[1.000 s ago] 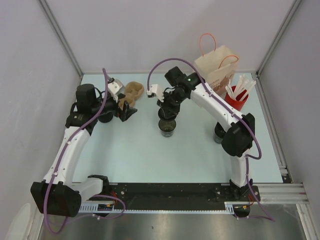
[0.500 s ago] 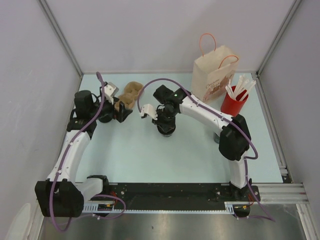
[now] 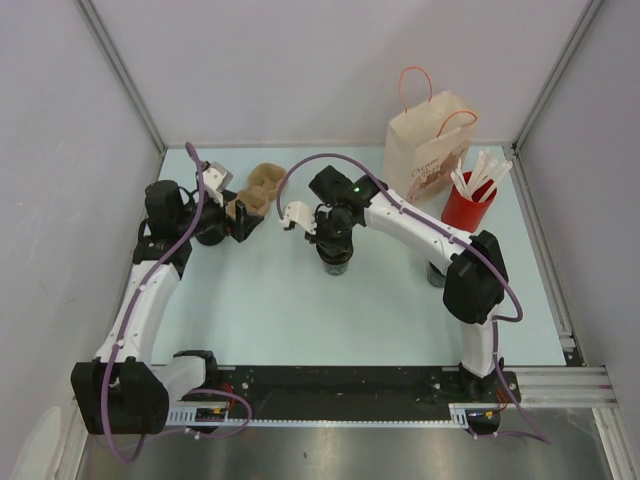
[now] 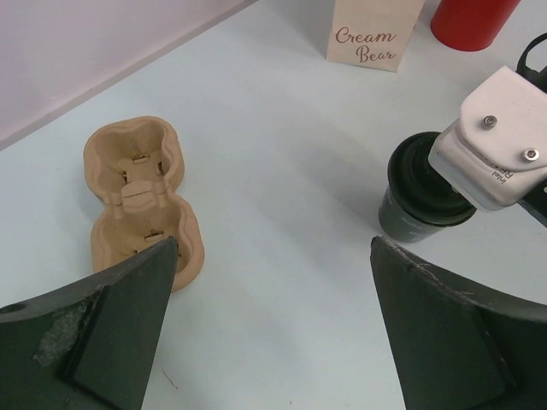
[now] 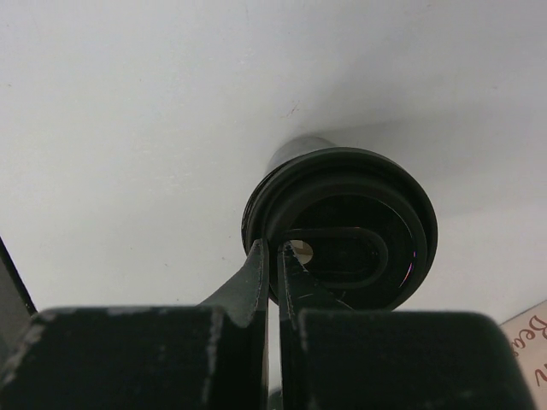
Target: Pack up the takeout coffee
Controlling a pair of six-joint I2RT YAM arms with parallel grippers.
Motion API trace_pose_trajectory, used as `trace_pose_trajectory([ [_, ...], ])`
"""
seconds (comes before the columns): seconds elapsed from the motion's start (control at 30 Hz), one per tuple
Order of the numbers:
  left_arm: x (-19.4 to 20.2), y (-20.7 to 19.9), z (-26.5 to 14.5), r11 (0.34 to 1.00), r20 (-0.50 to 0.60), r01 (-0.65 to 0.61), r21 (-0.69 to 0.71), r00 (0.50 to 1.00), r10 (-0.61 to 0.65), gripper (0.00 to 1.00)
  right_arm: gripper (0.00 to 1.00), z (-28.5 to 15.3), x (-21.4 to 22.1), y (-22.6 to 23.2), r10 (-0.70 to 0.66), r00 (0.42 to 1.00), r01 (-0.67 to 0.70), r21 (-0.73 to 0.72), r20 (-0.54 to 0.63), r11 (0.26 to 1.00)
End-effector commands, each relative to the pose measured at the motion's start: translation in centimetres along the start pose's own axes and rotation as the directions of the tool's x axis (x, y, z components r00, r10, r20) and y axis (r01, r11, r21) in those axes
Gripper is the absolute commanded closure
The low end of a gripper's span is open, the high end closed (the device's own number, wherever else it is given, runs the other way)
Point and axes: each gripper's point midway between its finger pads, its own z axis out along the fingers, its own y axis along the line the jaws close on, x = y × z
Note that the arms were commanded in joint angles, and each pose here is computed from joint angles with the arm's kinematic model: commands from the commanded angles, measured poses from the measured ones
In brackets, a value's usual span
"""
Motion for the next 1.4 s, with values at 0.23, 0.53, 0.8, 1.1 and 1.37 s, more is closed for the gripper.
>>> trace_pose_trajectory([
  [0.23,-1.0,-0.3,-0.1,1.000,0.045,-0.020,0.023,0.999,0.019,0.01,1.00,-1.4,0.1,-0.1,0.024,0.999,-0.023,-0.016,0.030,1.000],
  [0.53,-0.7,-0.2,0.0,1.000,0.042,-0.016,0.024,0.999,0.015,0.01,1.00,-1.7,0.3,0.4,0.058,0.996,-0.053,-0.084,0.065,0.995],
  [0.8,-0.6,-0.1,0.0,1.000,0.040,-0.014,0.020,0.999,0.013,0.01,1.00,-1.1,-0.3,0.7,0.047,0.996,-0.040,-0.085,0.078,0.996],
  [1.1,-0.5,-0.3,0.1,1.000,0.039,-0.013,0.026,0.999,0.012,0.01,1.00,0.3,0.2,0.9,0.032,0.999,-0.029,-0.071,0.032,0.997],
  [1.37,-0.5,-0.3,0.1,1.000,0.040,-0.012,0.027,0.999,0.011,0.00,1.00,0.7,0.6,0.9,0.033,0.999,-0.032,-0.074,0.021,0.997],
])
